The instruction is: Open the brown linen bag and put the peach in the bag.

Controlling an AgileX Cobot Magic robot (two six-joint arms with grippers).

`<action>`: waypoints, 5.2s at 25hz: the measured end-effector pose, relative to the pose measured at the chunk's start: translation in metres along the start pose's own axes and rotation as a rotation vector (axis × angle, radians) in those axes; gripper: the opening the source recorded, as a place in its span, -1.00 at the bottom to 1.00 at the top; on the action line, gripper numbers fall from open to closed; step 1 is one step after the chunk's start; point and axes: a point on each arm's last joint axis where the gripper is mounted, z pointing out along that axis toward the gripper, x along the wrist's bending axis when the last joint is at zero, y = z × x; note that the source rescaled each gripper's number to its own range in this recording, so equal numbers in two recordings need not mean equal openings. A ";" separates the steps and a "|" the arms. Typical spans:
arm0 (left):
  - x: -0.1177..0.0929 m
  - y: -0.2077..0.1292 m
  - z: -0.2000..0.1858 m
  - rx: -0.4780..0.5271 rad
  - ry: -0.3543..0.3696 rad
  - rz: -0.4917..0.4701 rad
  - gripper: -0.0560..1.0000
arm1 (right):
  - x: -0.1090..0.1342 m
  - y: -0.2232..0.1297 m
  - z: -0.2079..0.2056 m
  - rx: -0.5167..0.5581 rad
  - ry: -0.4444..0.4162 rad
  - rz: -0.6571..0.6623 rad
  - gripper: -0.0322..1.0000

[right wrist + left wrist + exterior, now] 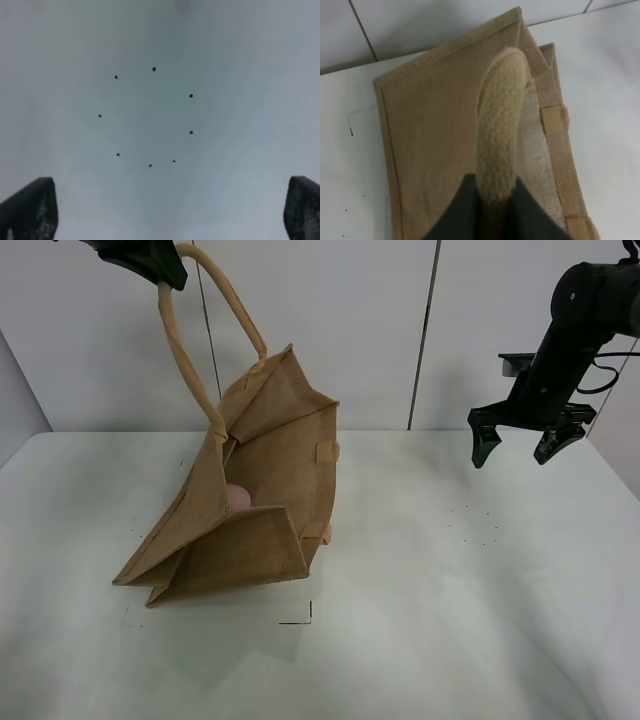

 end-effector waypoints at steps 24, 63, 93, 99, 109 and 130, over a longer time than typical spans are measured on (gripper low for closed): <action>0.000 0.000 0.000 0.000 0.000 0.000 -0.89 | 0.033 -0.300 -0.089 -0.195 -0.028 0.028 1.00; -0.007 -0.047 0.197 0.419 -0.112 -0.062 -0.89 | 0.042 -0.425 -0.115 -0.960 -0.109 0.061 1.00; 0.068 -0.043 0.225 0.443 0.115 -0.092 0.83 | 0.042 -0.425 -0.115 -0.960 -0.109 0.061 1.00; 0.134 -0.046 0.213 0.430 0.171 -0.220 0.83 | 0.042 -0.425 -0.115 -0.960 -0.109 0.061 1.00; 0.160 -0.053 0.198 0.433 0.178 -0.291 0.83 | 0.042 -0.425 -0.115 -0.960 -0.109 0.061 1.00; 0.064 -0.189 -0.042 0.344 0.167 -0.162 0.83 | 0.042 -0.425 -0.115 -0.960 -0.109 0.061 1.00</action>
